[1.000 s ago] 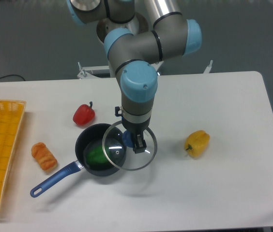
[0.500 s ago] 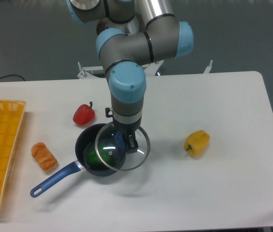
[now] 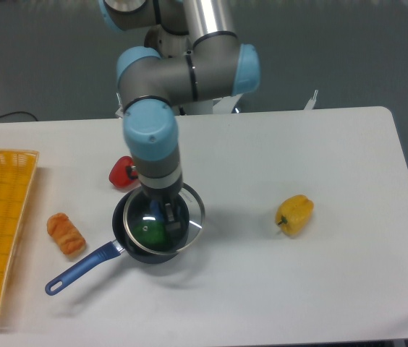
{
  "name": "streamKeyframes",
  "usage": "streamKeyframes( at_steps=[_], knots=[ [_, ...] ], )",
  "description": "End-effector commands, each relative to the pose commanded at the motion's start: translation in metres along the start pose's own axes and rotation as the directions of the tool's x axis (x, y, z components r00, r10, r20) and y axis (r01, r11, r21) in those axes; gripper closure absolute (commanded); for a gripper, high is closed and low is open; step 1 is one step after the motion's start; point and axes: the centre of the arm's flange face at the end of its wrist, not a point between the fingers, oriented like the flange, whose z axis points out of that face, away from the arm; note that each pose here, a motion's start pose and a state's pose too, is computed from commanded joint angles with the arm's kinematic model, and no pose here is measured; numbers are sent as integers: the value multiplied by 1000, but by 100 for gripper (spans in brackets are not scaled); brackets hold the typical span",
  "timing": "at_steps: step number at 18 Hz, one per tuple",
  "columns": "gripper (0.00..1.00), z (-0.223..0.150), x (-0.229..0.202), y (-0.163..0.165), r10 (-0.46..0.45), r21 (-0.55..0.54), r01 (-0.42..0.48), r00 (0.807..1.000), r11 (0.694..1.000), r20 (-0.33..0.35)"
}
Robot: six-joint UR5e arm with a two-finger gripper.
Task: Close the pot lid
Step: 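Move the glass lid over the saucepan rim and lower it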
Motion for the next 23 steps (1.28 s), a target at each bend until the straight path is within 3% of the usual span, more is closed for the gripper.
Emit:
streamKeyframes(
  at_steps=[8, 23],
  knots=[
    [43, 4, 13, -23, 2, -30, -1, 1000, 1000, 6],
    [42, 14, 13, -30, 4, -47, -3, 1000, 999, 26]
  ],
)
